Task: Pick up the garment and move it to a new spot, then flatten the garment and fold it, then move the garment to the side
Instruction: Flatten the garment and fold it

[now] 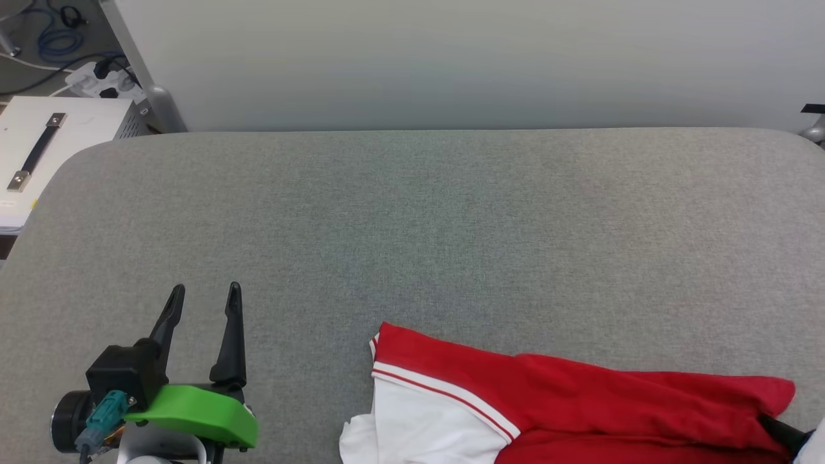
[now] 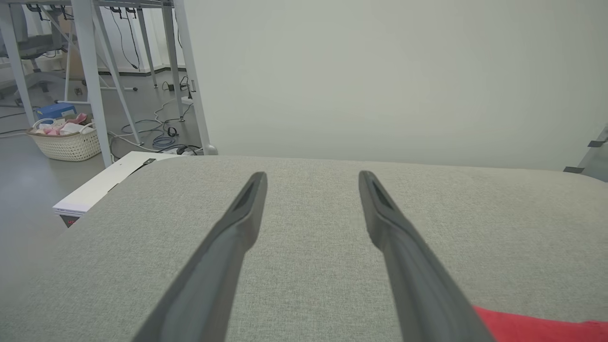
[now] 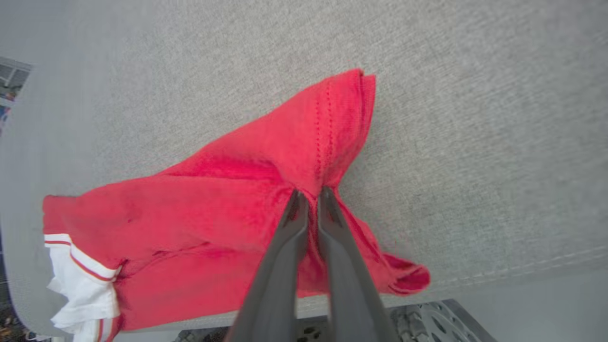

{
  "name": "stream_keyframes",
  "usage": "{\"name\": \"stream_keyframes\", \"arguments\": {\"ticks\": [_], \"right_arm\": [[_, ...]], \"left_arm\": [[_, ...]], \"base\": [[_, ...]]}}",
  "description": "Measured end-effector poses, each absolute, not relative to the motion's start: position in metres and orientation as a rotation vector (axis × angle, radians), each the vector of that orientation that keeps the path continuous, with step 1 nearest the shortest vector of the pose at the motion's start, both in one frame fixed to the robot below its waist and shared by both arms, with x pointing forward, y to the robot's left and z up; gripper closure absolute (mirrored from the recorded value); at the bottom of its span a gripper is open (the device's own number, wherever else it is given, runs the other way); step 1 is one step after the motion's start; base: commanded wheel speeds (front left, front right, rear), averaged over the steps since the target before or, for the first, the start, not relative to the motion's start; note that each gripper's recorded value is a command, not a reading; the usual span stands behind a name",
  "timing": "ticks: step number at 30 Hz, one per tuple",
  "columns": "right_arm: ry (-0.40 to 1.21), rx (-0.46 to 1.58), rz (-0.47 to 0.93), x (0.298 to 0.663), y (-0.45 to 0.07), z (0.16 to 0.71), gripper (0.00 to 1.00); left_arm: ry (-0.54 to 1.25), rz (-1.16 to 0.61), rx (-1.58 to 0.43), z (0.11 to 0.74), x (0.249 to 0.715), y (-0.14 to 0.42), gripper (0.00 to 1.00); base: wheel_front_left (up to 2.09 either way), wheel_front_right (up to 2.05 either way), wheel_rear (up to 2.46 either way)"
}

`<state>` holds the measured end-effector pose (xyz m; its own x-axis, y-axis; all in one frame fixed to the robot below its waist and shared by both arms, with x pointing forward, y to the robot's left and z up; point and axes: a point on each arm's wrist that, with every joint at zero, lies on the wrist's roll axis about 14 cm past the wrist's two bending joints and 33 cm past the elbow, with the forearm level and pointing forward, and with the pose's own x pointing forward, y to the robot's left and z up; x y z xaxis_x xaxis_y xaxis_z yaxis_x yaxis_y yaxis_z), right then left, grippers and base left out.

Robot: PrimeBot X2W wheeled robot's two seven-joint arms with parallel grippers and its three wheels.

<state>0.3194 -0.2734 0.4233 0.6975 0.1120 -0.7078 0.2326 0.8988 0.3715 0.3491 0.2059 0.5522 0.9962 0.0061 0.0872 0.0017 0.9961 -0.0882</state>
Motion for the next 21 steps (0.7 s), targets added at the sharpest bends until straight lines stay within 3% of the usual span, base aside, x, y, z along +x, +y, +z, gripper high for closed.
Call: {"name": "stream_keyframes", "arguments": {"ticks": [1,2,5,9,21], "right_arm": [[0.795,0.547,-0.048,0.321,-0.264,0.425,1.0],[0.794,1.136,0.286,0.318,-0.189,0.449,1.0],[0.795,1.294,0.404,0.32,-0.162,0.453,1.0],[0.789,1.423,0.538,0.326,-0.123,0.465,1.0],[0.954,1.442,0.8,0.324,-0.01,0.475,1.0]], "left_arm": [[-0.09,0.0,-0.088,0.553,0.349,0.205,0.0],[-0.107,0.005,-0.088,0.558,0.343,0.207,0.0],[-0.108,0.015,-0.087,0.559,0.34,0.21,0.0],[-0.103,0.028,-0.084,0.558,0.337,0.214,0.0],[-0.091,0.057,-0.074,0.554,0.342,0.222,0.0]], "base": [[0.0,0.0,0.0],[0.0,0.0,0.0],[0.0,0.0,0.0],[0.0,0.0,0.0],[0.0,0.0,0.0]]}}
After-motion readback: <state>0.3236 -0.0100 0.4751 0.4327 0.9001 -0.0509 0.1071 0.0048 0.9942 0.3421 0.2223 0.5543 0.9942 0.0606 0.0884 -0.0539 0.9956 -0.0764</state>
